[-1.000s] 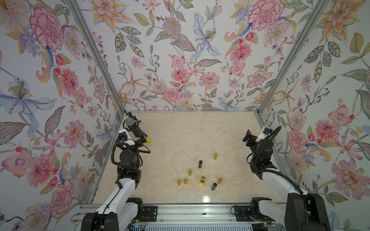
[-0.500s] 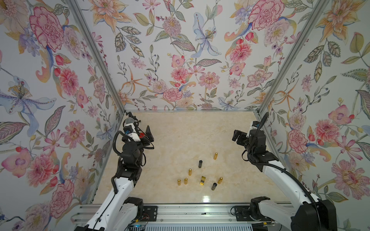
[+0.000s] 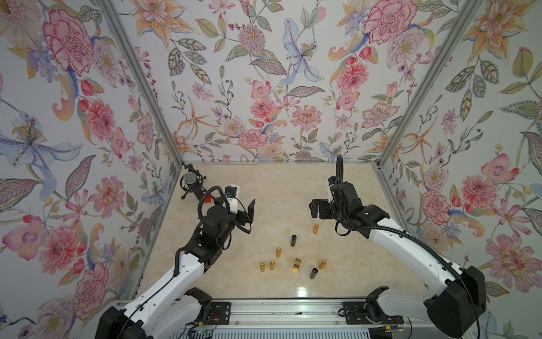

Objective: Open the lipstick cap
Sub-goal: Pick up the lipstick at the center of the board.

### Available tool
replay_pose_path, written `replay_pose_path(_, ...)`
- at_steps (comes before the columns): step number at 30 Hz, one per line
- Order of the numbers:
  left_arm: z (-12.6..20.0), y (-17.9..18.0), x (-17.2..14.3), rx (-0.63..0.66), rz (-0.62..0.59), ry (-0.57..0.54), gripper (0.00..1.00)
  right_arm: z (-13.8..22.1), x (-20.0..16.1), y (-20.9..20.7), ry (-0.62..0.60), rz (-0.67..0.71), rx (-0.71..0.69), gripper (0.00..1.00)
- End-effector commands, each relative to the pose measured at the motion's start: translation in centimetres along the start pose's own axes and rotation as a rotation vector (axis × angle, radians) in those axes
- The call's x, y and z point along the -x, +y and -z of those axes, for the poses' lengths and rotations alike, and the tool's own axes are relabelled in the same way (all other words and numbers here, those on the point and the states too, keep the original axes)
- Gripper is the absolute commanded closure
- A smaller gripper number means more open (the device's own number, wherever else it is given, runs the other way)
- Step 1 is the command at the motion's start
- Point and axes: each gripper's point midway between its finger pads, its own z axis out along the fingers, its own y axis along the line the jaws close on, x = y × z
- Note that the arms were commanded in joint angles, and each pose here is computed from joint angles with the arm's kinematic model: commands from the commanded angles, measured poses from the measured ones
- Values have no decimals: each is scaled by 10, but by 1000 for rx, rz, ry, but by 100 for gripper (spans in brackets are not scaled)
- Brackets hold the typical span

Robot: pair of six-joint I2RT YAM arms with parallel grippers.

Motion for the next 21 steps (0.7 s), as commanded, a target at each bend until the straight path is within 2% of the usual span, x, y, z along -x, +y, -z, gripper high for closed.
replay_pose_path(1,2,-22,-9,-111,-56,-15,1,-7,-42,32,181,18,51,0)
replay_pose_path(5,0,-33,-24,-164,-84,16,1,-18,-66,63,266,30,92,0)
replay_pose_path(11,-1,-37,-36,-184,-94,36,1,-37,-104,81,382,28,84,3)
replay_pose_path(18,2,-33,-41,-165,-100,32,1,-64,-121,75,440,26,11,26)
replay_pose_path(21,4,-31,-40,-151,-100,24,1,-74,-126,73,461,34,-6,32)
